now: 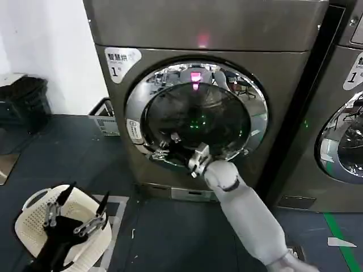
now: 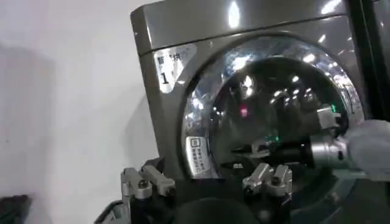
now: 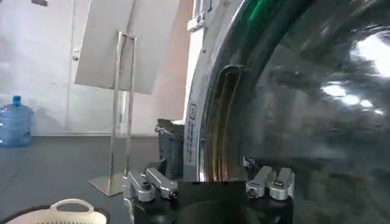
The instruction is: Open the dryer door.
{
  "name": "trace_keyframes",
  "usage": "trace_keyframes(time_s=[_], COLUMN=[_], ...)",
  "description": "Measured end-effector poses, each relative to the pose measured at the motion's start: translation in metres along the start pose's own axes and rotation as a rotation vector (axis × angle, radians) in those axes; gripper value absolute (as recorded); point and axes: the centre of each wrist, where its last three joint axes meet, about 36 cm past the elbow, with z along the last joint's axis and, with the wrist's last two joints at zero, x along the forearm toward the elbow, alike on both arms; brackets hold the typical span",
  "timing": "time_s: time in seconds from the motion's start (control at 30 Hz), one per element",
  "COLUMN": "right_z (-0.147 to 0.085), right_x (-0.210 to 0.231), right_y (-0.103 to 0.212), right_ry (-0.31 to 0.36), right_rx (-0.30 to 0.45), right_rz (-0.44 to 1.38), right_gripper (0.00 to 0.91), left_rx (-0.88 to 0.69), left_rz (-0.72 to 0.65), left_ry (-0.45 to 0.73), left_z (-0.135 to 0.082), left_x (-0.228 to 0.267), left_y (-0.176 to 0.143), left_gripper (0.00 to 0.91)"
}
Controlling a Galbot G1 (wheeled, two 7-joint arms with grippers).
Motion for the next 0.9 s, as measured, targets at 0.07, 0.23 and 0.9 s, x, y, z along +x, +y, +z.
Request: trace_keyframes(time_s=[0.07,0.23,0.9], right_z=[0.000,0.000,-0.007], right_x=[-0.006,-0.022,-0.020], right_y=[0.000,0.002,-0.001], right_ry=[0.003,0.009,0.006], right_rx=[-0.002,-0.005,-0.009], right_rz=[-0.004,-0.017,-0.182], right_gripper=[0.907,0.907,0.907], left_rx=[-0.002,-0.002,-0.038], left_rz=[0.000,0.000,-0.001], left_ry=[0.000,-0.003,0.036], left_z=[0.000,0.000,-0.006], left_x=[0.000,0.000,-0.009], left_y=[0.000,0.000,0.009], left_gripper=[0.907,0.907,0.907])
